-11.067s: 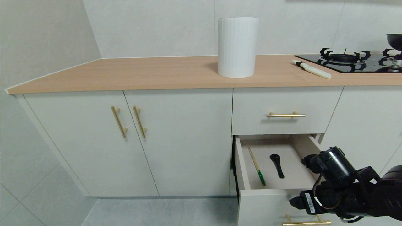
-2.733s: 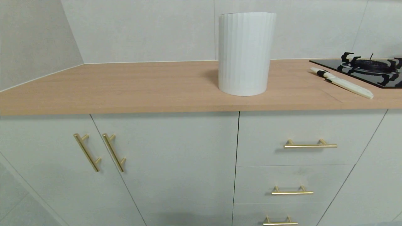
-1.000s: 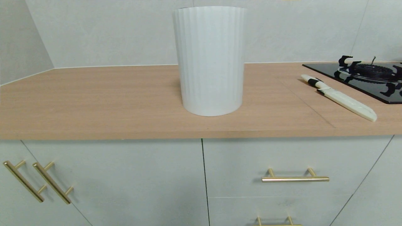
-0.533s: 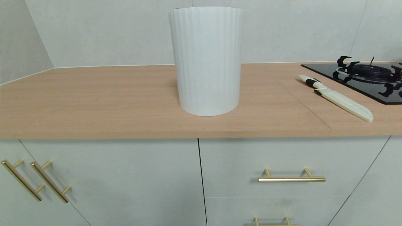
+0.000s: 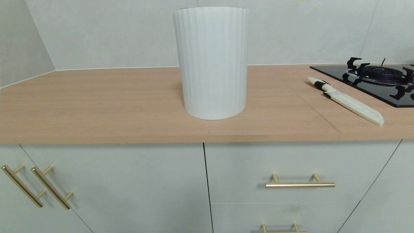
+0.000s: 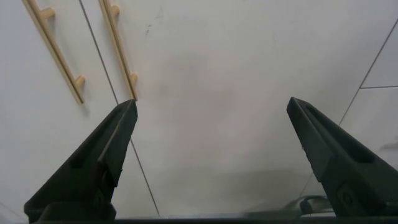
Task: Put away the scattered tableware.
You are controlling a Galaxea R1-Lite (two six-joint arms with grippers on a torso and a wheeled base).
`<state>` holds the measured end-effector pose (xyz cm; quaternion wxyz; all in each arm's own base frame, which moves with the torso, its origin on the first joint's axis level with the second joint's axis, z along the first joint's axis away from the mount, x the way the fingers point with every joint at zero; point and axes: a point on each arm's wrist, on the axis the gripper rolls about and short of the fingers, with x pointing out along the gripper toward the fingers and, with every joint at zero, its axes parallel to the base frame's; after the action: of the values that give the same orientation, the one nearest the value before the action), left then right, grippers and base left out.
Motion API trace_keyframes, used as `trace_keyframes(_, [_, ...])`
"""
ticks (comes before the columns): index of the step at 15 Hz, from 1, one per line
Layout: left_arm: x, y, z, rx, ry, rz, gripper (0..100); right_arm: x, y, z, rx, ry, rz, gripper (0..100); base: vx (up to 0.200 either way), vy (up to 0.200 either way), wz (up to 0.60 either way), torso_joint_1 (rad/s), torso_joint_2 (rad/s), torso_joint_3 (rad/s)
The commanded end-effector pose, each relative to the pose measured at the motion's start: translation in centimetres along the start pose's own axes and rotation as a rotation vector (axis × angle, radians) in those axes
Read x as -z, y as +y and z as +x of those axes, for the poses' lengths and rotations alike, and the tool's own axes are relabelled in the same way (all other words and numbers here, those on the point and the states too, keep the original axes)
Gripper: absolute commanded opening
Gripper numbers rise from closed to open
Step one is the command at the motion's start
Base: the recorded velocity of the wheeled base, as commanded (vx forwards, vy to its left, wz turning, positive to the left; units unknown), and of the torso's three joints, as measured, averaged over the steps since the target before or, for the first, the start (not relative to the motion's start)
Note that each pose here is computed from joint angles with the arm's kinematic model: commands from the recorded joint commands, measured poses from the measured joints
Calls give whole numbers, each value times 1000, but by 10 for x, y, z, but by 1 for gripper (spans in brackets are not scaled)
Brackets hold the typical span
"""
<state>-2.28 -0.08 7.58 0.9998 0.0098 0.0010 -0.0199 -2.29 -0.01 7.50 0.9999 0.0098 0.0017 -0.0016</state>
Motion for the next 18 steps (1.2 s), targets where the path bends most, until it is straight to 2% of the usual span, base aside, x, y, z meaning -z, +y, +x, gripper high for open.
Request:
trace_keyframes(1, [0, 0, 0, -1, -1, 0, 100, 0, 0, 0, 0, 1, 0, 100, 0, 0, 0, 27, -105, -66])
trace_keyframes(5, [0, 0, 0, 0, -1, 0, 100, 0, 0, 0, 0, 1, 0, 100, 0, 0, 0, 78, -263, -259])
trace_keyframes(18, [0, 0, 0, 0, -1, 0, 100, 0, 0, 0, 0, 1, 0, 100, 0, 0, 0, 188, -494, -289])
